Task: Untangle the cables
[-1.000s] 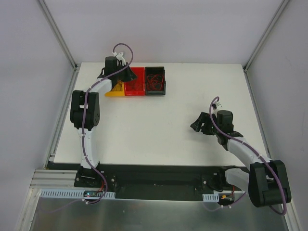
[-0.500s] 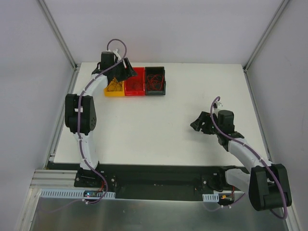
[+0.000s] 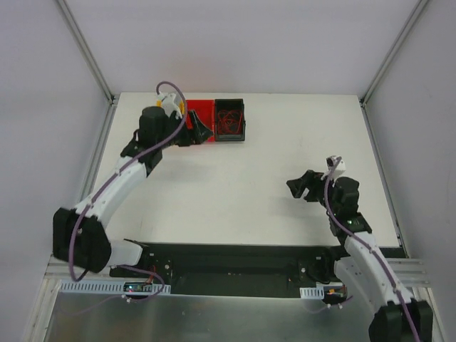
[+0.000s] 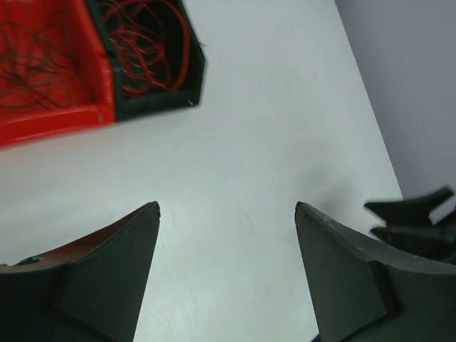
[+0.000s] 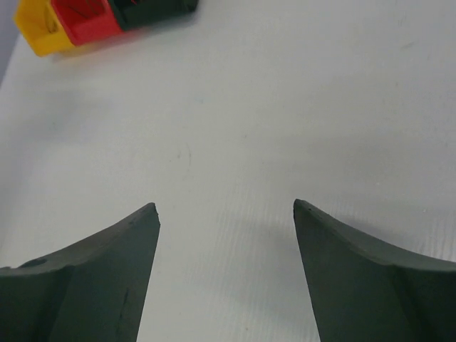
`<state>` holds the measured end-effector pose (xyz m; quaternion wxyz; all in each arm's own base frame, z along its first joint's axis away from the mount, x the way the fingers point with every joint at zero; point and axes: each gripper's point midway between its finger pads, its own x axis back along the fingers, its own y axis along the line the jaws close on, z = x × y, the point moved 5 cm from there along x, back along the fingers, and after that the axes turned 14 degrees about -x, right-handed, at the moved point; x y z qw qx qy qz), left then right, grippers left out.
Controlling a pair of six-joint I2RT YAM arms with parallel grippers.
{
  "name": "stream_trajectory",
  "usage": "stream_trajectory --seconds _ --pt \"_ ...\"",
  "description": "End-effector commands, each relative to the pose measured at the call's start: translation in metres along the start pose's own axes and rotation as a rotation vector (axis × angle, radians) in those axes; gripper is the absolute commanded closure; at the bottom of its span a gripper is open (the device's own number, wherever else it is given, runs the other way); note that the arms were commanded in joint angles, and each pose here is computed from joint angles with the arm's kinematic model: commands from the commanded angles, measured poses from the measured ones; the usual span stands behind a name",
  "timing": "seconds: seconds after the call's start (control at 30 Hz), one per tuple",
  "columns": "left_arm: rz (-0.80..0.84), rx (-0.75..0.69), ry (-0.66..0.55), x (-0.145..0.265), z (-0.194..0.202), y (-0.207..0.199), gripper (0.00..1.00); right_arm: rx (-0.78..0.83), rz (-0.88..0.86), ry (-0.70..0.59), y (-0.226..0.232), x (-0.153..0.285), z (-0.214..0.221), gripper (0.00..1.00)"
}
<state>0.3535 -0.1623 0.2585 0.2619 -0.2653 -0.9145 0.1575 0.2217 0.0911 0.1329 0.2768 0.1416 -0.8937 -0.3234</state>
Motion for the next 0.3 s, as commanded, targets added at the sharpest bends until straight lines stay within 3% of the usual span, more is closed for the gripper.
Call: stream_trajectory --seconds 0.0,0.03,0.17,0.27 --pt "0.176 -0.358 -0.339 0.055 0.008 -0.06 0.24 0.1 -0.158 -0.233 0.025 0.03 -0.02 0.11" --pt "0.229 -0.408 -0.423 0.07 0.012 -0.071 0.23 0.106 -0.19 -0.274 0.03 0.037 -0.024 0.03" --pt "0.324 -0.53 -0.572 0.103 0.041 -0.083 0.2 0.11 -0.307 -0.379 0.045 0.052 -0.029 0.04" --pt "0.326 -0.604 -0.638 0.119 0.045 -0.091 0.2 0.076 -0.287 -0.474 0.043 0.063 -0.036 0.04"
